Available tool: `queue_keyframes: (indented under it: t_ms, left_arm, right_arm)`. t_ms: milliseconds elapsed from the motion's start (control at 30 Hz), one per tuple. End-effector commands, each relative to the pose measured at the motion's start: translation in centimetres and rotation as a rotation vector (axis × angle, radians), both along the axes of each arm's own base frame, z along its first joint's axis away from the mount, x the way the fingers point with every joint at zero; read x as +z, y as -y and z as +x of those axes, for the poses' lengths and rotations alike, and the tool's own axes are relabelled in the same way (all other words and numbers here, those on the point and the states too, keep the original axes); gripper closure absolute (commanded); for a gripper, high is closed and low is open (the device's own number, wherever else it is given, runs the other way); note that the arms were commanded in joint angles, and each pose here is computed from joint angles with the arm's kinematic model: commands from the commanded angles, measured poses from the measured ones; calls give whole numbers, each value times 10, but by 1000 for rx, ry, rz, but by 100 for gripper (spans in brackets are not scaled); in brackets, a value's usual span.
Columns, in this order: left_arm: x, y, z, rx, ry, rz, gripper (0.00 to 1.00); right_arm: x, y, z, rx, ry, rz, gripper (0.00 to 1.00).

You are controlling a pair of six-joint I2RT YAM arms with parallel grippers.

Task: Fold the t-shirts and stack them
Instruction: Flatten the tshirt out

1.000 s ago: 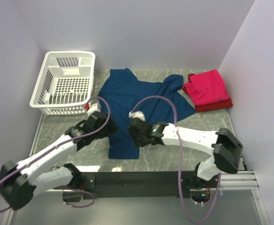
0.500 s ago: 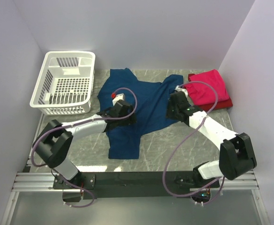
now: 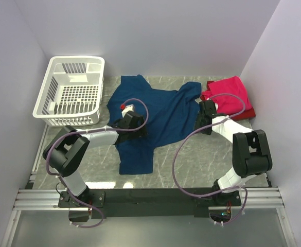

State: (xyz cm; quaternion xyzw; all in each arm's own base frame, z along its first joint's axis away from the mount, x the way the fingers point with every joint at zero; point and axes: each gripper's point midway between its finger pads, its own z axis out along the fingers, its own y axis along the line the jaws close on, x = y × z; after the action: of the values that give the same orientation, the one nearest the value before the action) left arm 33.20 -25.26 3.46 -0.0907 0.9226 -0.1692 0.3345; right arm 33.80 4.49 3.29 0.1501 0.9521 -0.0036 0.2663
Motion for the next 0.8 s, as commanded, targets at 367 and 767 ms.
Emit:
queue_keyframes:
  t_ms: [367,767]
  left_arm:
    - [-28,-25,-28,0,-82,34,11]
    - [-15,-34,-33,4,-58,33,11]
  right_arm:
    - [-2,28,38,-66,15,-50,52]
    - [5,25,40,-55,5,-30,55]
